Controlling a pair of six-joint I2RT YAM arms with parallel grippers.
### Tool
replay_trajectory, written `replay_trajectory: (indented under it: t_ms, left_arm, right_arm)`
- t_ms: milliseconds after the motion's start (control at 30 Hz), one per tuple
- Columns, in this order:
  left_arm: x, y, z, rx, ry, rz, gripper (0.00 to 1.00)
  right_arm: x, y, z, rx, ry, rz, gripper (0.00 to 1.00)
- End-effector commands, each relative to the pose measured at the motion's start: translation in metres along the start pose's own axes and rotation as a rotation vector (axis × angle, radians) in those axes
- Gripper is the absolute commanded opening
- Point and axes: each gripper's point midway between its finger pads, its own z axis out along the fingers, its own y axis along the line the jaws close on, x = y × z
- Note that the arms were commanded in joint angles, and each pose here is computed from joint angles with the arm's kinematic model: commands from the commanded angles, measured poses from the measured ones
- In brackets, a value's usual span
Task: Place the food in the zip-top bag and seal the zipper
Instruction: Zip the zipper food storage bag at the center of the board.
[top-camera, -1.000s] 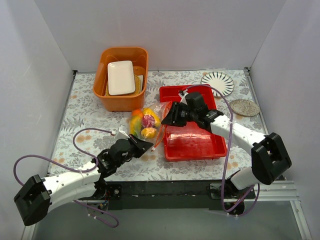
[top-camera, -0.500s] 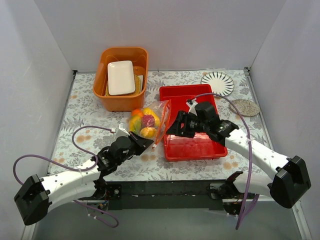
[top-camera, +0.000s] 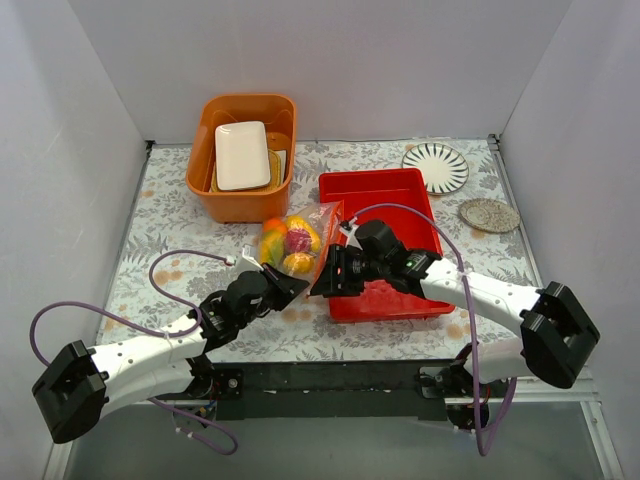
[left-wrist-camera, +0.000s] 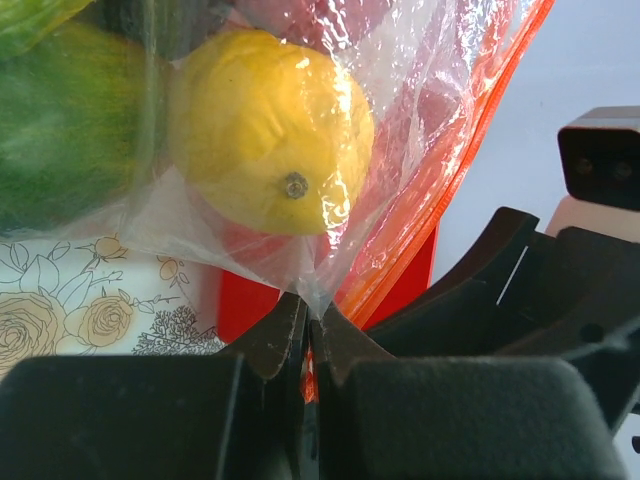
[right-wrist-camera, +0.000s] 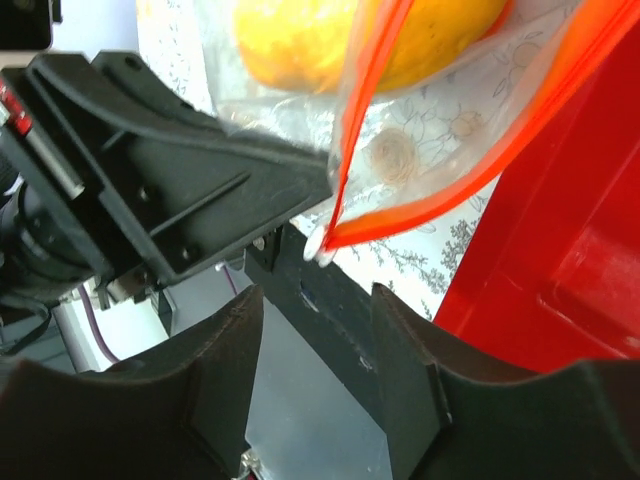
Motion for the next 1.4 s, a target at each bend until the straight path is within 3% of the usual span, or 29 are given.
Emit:
replay_trajectory:
  t_ms: [0, 400, 700, 867, 900, 1100, 1133, 1367]
  left_arm:
    - [-0.005, -0.028, -0.002, 0.052, -0.010, -0.177, 0.00]
    - [-0.004, -0.022, -0.003, 0.051, -0.006, -0.203, 0.00]
    - [-0.003, -0.022, -0.004, 0.053, -0.001, -0.209, 0.00]
    - [-0.003, -0.019, -0.004, 0.042, 0.000, -0.221, 0.00]
    - [-0.002, -0.017, -0.004, 0.036, 0.001, -0.225, 0.07]
    - [0.001, 0.000, -0.011, 0.021, 0.011, -0.291, 0.27]
    - [-0.001, 0.000, -0.014, 0.028, 0.006, -0.302, 0.35]
    - [0.001, 0.019, -0.021, 0.008, 0.007, -0.342, 0.38]
  right_arm:
    - [-0.009, 0.008, 0.007, -0.041, -0.037, -0.007, 0.52]
    - [-0.012, 0.006, 0.023, -0.049, -0.020, -0.001, 0.43]
    - [-0.012, 0.007, 0.024, -0.063, -0.023, -0.005, 0.16]
    - [-0.011, 0.007, 0.022, -0.069, -0.024, 0.007, 0.10]
    - [-0.009, 0.004, 0.022, -0.064, -0.024, 0.014, 0.10]
    - [-0.013, 0.003, 0.019, -0.073, -0.073, 0.047, 0.09]
    - [-0.013, 0.001, 0.019, -0.070, -0.079, 0.050, 0.09]
    - [-0.022, 0.002, 0.017, -0.134, -0.116, 0.102, 0.08]
